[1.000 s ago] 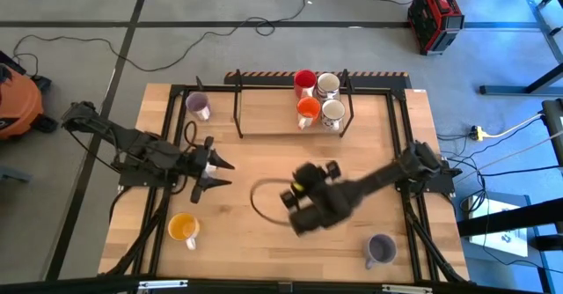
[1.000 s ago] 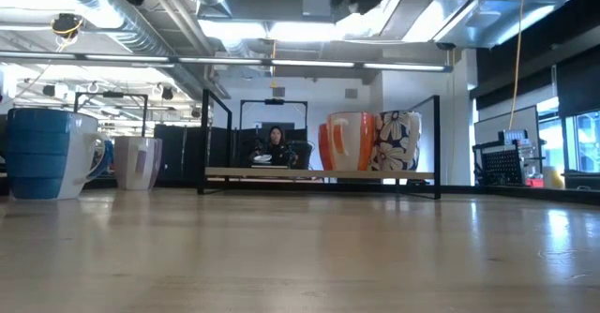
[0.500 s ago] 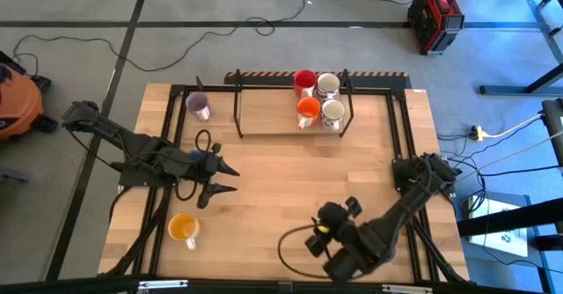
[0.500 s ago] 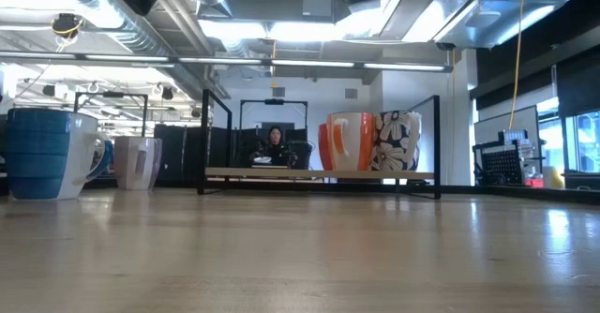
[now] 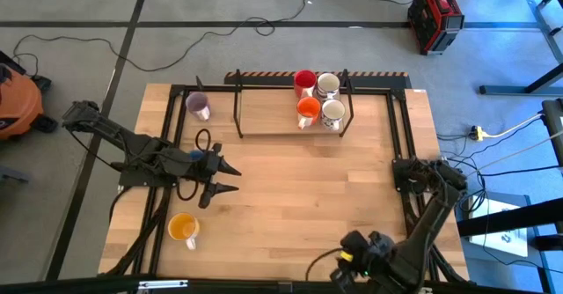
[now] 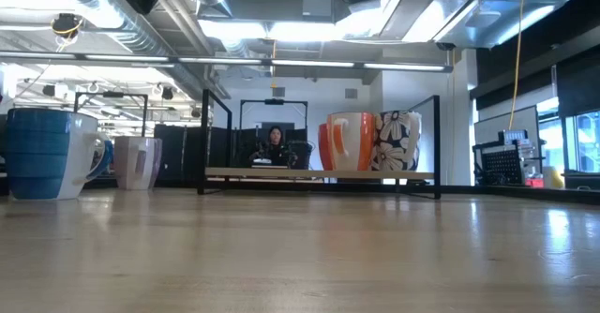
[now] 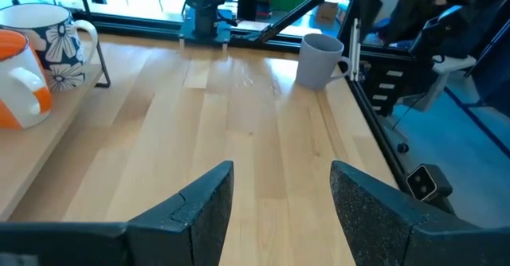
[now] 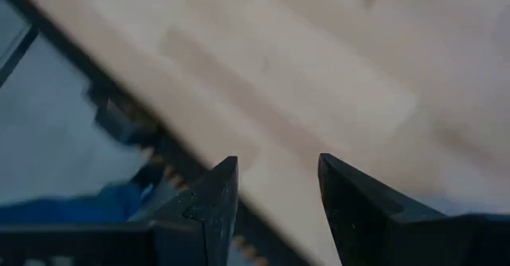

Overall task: Place coffee mugs
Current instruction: Put the bottom purple mug on the shelf

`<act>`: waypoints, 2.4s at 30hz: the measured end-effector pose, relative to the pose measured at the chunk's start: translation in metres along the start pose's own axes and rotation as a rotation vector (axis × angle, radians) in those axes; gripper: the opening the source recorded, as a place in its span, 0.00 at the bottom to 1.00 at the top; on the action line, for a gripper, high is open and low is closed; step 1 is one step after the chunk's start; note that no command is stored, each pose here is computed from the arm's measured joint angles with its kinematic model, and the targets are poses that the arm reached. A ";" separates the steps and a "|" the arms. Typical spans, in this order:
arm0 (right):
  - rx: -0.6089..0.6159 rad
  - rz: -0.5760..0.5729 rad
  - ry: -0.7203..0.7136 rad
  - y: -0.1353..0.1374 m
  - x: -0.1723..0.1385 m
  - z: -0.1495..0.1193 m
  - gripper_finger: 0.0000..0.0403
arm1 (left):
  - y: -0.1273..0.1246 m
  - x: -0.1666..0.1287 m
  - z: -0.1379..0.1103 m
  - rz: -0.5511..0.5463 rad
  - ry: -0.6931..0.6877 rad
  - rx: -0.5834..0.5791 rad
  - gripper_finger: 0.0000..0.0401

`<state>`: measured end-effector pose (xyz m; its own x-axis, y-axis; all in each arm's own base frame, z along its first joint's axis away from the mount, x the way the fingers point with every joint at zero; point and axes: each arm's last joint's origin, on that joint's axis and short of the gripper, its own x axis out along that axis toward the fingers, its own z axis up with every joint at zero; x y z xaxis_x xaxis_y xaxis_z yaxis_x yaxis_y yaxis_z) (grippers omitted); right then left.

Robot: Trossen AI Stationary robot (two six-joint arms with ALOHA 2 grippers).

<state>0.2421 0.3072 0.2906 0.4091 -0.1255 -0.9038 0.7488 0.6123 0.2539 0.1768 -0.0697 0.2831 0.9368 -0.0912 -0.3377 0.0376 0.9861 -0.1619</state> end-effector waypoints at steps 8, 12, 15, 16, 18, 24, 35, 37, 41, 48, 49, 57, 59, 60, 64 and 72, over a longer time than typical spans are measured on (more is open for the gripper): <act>0.155 -0.028 0.225 0.002 -0.001 -0.021 0.40 | 0.000 0.000 0.000 0.001 0.000 0.000 0.51; 0.257 -0.104 0.329 0.004 0.009 -0.029 0.40 | 0.000 0.000 0.000 0.001 0.000 0.000 0.51; 0.369 -0.172 0.372 0.005 0.018 -0.036 0.40 | 0.000 0.000 0.000 0.002 0.000 0.000 0.51; 0.403 -0.183 0.377 0.006 0.020 -0.037 0.40 | 0.000 0.000 0.000 0.002 0.000 -0.001 0.51; 0.411 -0.207 0.403 0.007 0.023 -0.039 0.40 | 0.000 0.000 0.000 0.002 0.000 -0.001 0.51; 0.397 -0.280 0.392 0.002 0.028 -0.039 0.40 | 0.000 0.000 0.000 0.002 0.000 0.000 0.51; 0.278 -0.433 0.323 -0.014 0.027 -0.034 0.40 | 0.000 0.000 0.000 0.002 0.000 0.000 0.51; 0.244 -0.441 0.324 -0.016 0.026 -0.033 0.40 | 0.000 0.000 0.000 0.002 0.001 0.000 0.51; 0.201 -0.426 0.327 -0.016 0.026 -0.032 0.40 | 0.000 0.000 0.000 0.002 0.001 0.000 0.51; 0.084 -0.440 0.238 -0.021 0.025 -0.027 0.40 | 0.000 0.000 0.000 0.002 0.001 0.001 0.51; 0.069 -0.440 0.241 -0.022 0.026 -0.028 0.40 | 0.000 0.000 0.000 0.002 0.001 0.001 0.51; 0.041 -0.469 0.281 -0.030 0.049 -0.037 0.40 | 0.000 0.000 0.000 0.003 0.003 0.002 0.51; 0.040 -0.486 0.277 -0.033 0.052 -0.038 0.40 | 0.000 0.000 0.000 0.003 0.004 0.002 0.51; 0.045 -0.492 0.275 -0.034 0.054 -0.038 0.40 | 0.000 0.000 0.000 0.003 0.004 0.002 0.51; 0.030 -0.478 0.291 -0.035 0.060 -0.041 0.40 | 0.000 0.000 0.000 0.003 0.003 0.002 0.51; -0.005 -0.474 0.286 -0.039 0.069 -0.044 0.23 | 0.000 0.000 0.000 0.002 0.003 0.006 0.51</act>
<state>0.2182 0.3087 0.2028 -0.1310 -0.1716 -0.9764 0.8138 0.5439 -0.2047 0.1767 -0.0696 0.2827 0.9358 -0.0892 -0.3409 0.0375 0.9871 -0.1554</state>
